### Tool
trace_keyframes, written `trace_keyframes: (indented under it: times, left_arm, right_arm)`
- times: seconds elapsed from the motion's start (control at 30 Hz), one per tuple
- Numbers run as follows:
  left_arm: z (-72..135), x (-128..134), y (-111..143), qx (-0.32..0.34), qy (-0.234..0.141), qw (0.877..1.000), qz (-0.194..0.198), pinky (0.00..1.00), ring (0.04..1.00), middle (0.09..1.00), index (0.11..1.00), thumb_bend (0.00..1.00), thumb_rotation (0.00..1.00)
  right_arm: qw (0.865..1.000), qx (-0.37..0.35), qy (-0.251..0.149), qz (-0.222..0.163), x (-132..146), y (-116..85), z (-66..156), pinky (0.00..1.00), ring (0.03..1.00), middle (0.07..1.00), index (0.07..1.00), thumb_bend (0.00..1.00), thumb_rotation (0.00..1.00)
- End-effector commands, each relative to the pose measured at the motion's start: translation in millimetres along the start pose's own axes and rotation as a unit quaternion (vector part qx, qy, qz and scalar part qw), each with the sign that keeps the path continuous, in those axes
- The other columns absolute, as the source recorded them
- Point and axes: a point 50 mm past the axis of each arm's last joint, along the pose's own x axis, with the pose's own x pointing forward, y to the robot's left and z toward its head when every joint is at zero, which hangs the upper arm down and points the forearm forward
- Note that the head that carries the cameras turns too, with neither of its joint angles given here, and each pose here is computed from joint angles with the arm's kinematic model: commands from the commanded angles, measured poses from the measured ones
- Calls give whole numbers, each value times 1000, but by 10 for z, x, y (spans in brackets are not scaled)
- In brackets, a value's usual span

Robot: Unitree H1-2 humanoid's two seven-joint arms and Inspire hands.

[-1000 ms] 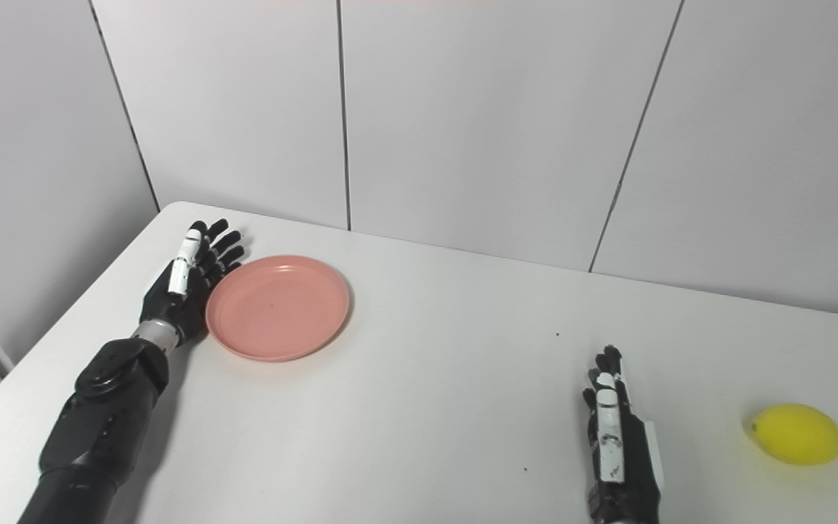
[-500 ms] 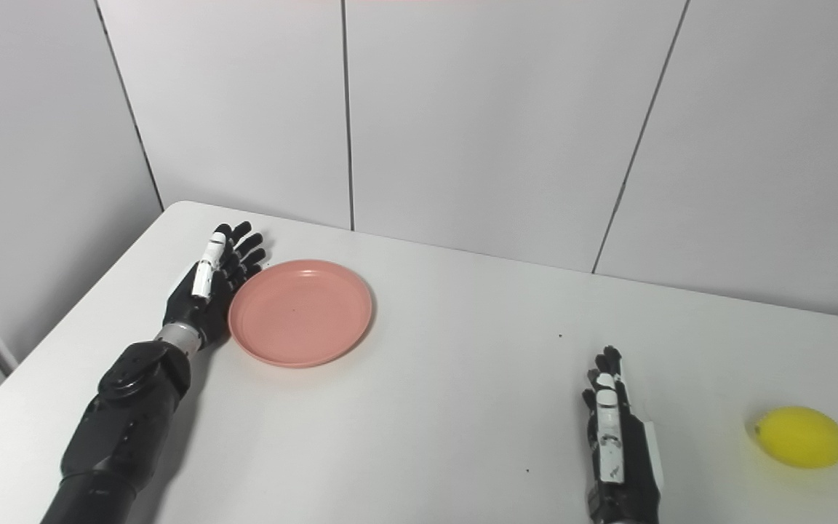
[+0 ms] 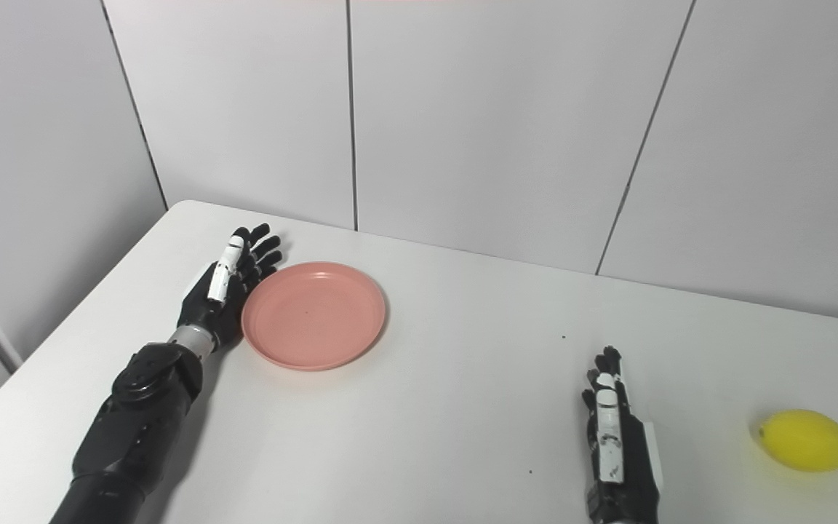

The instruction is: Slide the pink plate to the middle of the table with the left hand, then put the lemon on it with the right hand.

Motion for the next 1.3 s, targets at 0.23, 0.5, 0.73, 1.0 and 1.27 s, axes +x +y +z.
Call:
trace_keyframes:
  times: [0.23,0.5,0.73,1.0,1.27]
  left_arm:
    - [-234,29,-549,-27,32,996,-72,930,932,924,909,395,1000]
    - [-246,12,-702,-27,28,995,-89,905,917,908,890,413,1000]
    - [-263,-3,-800,-24,30,993,-108,924,928,917,898,429,1000]
    - [-249,-71,-995,-24,34,991,-127,928,928,922,913,414,1000]
    - [-262,-112,-1176,-33,40,988,-142,948,938,930,917,408,1000]
  right_arm:
    - [1000,10,-28,9,82,72,157,1000,997,999,1000,283,1000]
    - [999,14,-28,7,85,82,150,1000,995,1000,1000,284,1000]
    - [1000,6,-30,6,81,85,150,1000,991,997,999,294,1000]
    - [1000,9,-29,3,82,90,160,1000,993,997,1000,304,1000]
    - [1000,11,-28,3,79,96,169,1000,999,1000,1000,305,1000]
